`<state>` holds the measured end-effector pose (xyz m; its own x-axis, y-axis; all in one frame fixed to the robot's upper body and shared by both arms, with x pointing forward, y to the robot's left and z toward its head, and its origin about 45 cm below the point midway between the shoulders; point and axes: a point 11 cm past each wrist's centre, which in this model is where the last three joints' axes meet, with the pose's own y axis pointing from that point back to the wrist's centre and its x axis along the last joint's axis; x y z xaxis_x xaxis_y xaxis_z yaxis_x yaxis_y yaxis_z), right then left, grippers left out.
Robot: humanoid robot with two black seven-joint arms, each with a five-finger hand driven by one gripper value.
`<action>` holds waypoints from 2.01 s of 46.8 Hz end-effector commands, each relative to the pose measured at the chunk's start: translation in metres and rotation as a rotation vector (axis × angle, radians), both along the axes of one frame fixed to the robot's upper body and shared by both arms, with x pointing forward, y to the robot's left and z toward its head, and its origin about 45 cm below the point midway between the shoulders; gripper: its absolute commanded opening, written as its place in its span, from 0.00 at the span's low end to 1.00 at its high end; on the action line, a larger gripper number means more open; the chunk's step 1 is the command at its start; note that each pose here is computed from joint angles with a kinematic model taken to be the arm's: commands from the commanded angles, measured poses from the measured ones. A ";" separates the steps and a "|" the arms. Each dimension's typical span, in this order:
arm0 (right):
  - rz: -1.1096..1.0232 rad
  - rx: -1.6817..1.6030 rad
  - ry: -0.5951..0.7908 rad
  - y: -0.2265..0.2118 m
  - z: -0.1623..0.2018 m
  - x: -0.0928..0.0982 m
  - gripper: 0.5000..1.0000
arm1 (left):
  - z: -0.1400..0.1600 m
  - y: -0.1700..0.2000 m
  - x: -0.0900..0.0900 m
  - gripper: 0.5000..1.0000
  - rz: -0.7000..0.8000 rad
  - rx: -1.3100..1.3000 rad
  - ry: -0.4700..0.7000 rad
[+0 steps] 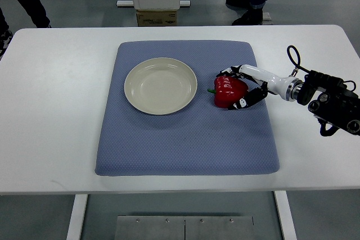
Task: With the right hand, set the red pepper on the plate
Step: 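Close the right hand's fingers around the red pepper, then lift the pepper and carry it over the cream plate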
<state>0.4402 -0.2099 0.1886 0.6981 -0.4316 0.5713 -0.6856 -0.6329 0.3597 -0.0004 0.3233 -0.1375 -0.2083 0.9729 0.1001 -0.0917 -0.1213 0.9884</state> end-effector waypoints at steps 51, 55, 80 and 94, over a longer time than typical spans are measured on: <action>-0.033 0.051 -0.097 0.071 0.050 0.033 0.00 | 0.000 0.000 0.000 1.00 0.000 0.001 0.000; -0.015 0.051 -0.102 0.089 0.054 0.035 0.00 | 0.000 0.000 0.000 1.00 0.000 0.000 0.001; 0.119 0.095 -0.097 0.167 0.061 0.016 0.00 | 0.000 0.000 0.000 1.00 0.000 0.001 0.000; 0.165 0.134 -0.083 0.168 0.049 0.006 0.00 | 0.000 0.000 0.000 1.00 0.000 -0.001 -0.001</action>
<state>0.4494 -0.0413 0.2424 0.7112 -0.3915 0.5840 -0.6005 -0.7702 0.2150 -0.0004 0.3233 -0.1375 -0.2081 0.9730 0.1002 -0.0916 -0.1214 0.9884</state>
